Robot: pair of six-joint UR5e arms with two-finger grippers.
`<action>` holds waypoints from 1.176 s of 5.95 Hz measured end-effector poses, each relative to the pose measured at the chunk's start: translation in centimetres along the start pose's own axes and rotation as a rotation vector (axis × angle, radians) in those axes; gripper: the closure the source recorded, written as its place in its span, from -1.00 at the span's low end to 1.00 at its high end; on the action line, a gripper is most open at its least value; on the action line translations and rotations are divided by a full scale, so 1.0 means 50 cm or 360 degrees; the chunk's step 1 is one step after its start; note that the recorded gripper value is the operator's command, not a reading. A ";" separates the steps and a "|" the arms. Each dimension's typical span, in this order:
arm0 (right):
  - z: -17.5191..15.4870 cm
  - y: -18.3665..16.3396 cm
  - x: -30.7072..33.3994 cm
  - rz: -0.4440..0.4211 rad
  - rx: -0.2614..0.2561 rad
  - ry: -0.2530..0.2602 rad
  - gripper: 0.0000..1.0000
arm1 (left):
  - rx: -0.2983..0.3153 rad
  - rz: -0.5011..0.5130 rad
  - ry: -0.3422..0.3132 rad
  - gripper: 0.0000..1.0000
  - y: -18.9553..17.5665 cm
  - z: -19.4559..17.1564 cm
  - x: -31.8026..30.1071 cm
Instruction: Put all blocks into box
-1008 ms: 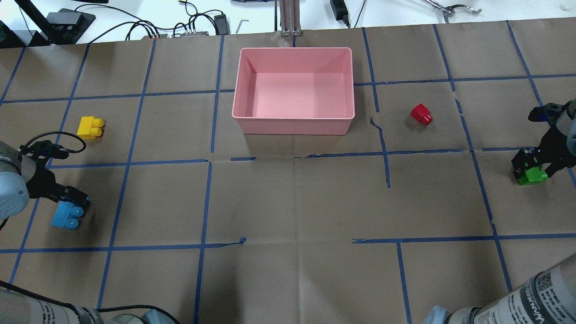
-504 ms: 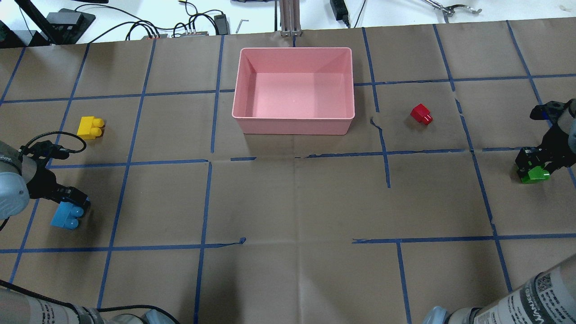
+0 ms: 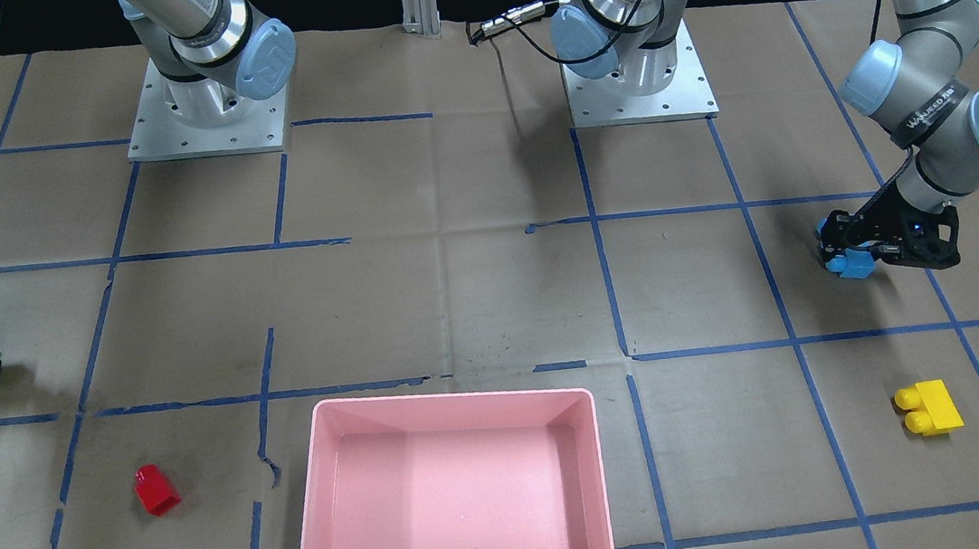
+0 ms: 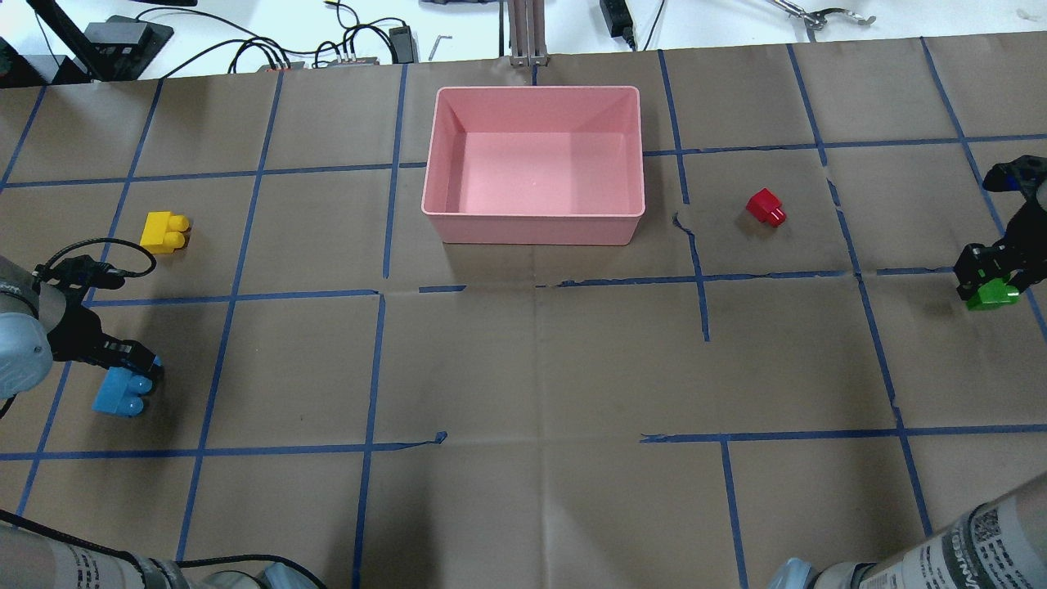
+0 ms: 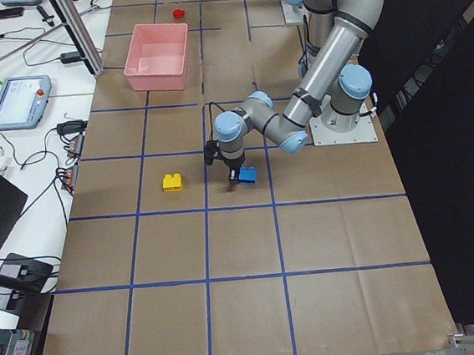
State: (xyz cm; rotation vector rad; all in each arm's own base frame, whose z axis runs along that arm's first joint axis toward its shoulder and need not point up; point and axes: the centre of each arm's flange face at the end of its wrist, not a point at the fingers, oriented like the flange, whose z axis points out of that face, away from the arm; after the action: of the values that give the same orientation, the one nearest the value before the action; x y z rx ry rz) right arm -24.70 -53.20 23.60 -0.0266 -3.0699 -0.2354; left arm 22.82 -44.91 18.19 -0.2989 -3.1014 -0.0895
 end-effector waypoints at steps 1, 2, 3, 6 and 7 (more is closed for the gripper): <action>-0.088 -0.009 -0.014 0.0005 0.0004 -0.0003 0.11 | 0.0035 -0.0001 -0.0032 1.00 -0.008 -0.027 0.006; -0.175 -0.027 -0.055 0.0017 -0.0014 -0.0010 0.11 | 0.0123 0.0008 -0.0063 1.00 -0.035 -0.077 0.041; -0.254 -0.044 -0.116 0.0044 -0.0032 -0.0023 0.11 | 0.0226 0.0049 -0.0089 1.00 -0.090 -0.136 0.119; -0.381 -0.080 -0.322 0.0108 -0.0007 -0.0029 0.11 | 0.0423 0.0127 -0.0094 1.00 -0.304 -0.301 0.450; -0.401 -0.086 -0.391 0.0115 0.0017 -0.0013 0.11 | 0.0450 0.0145 -0.0056 1.00 -0.382 -0.339 0.584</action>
State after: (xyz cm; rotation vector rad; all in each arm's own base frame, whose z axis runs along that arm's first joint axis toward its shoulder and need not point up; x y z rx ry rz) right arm -4.06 -60.78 41.46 -0.1384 -3.0711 -0.2154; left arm -9.19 -59.10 34.93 -0.4331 -3.0717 0.3554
